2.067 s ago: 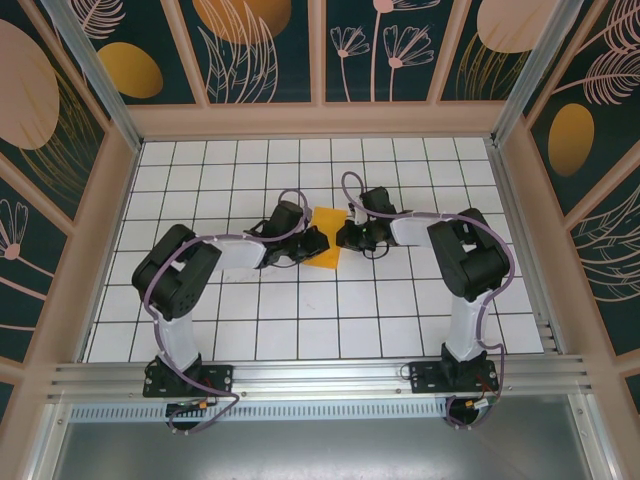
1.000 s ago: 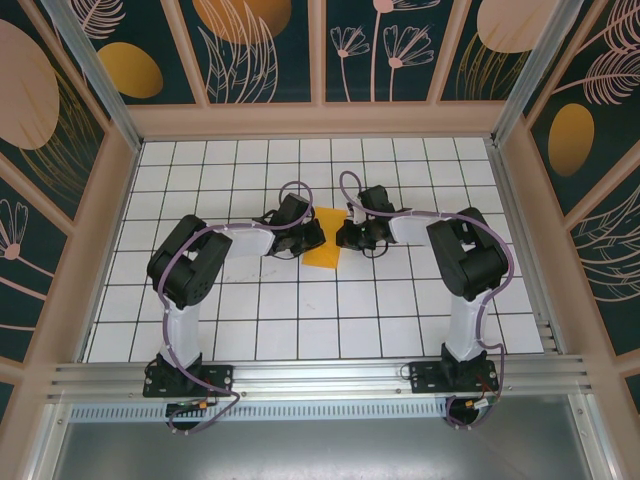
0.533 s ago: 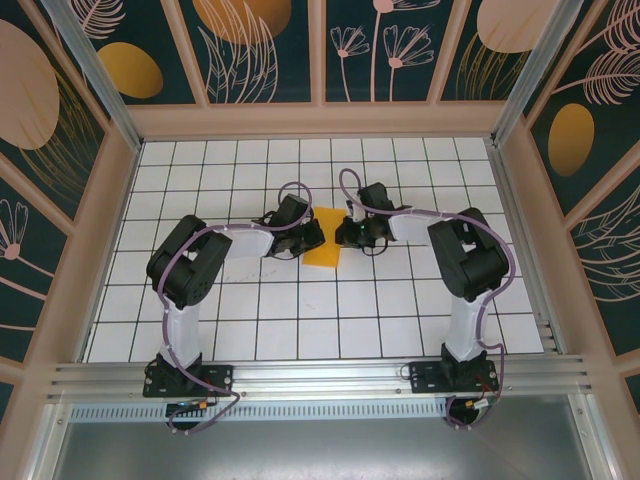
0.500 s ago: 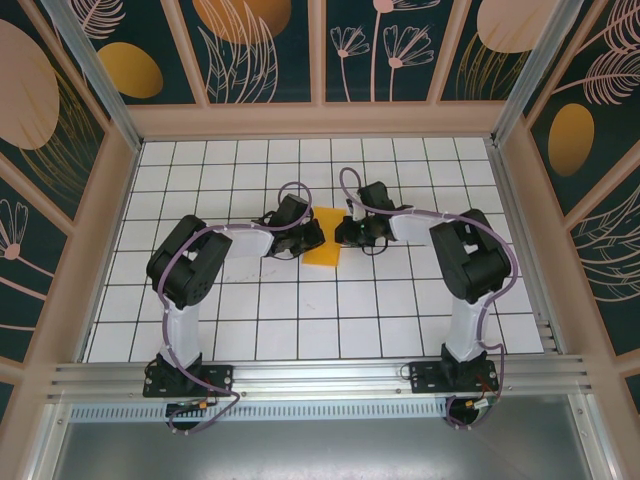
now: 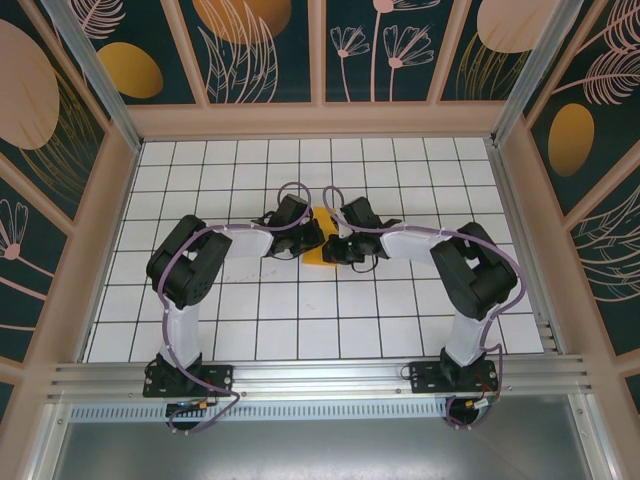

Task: Fold a paper plane with a square sheet of paper (pick it up from the middle)
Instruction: Fold the triangle a second time at the center of the table.

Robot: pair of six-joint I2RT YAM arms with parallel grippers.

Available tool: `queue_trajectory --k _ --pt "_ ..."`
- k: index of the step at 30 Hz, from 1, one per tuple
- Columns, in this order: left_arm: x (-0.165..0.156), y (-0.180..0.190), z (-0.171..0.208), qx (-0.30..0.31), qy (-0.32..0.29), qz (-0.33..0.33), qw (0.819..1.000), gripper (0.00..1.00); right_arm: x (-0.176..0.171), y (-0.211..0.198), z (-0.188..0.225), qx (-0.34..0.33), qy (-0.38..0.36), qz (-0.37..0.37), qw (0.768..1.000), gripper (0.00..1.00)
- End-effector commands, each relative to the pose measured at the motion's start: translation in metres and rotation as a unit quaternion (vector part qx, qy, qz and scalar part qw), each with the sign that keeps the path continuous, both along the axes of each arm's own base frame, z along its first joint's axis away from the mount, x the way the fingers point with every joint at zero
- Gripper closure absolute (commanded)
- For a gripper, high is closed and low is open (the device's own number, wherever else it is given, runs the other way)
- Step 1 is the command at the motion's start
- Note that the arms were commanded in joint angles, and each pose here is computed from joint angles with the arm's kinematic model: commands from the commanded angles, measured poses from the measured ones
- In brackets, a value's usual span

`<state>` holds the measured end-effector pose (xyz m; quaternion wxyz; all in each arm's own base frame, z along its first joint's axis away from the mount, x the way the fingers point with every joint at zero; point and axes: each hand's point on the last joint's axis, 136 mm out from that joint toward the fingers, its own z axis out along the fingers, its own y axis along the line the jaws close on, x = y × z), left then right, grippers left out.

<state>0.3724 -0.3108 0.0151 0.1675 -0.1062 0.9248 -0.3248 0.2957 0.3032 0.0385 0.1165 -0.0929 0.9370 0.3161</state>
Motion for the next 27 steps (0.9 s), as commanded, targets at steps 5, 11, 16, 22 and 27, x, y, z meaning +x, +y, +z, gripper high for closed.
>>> queue_trajectory --k 5,11,16,22,27 --pt "-0.017 0.02 -0.037 0.039 0.048 0.014 0.998 0.93 0.003 -0.011 -0.014 -0.044 0.013 -0.025 0.999 0.91" --pt "-0.017 0.02 -0.038 0.041 0.05 0.015 0.998 0.93 0.001 -0.016 -0.021 -0.062 0.018 -0.02 0.998 0.91" --pt "-0.017 0.021 -0.038 0.044 0.051 0.016 0.998 0.93 -0.001 -0.02 -0.025 -0.079 0.021 -0.012 0.997 0.91" --pt "-0.017 0.022 -0.039 0.047 0.05 0.017 0.997 0.93 -0.006 -0.026 -0.032 -0.092 0.031 -0.002 0.995 0.91" --pt "-0.017 0.023 -0.04 0.049 0.051 0.016 0.997 0.93 -0.01 -0.035 -0.038 -0.102 0.039 -0.002 0.994 0.92"
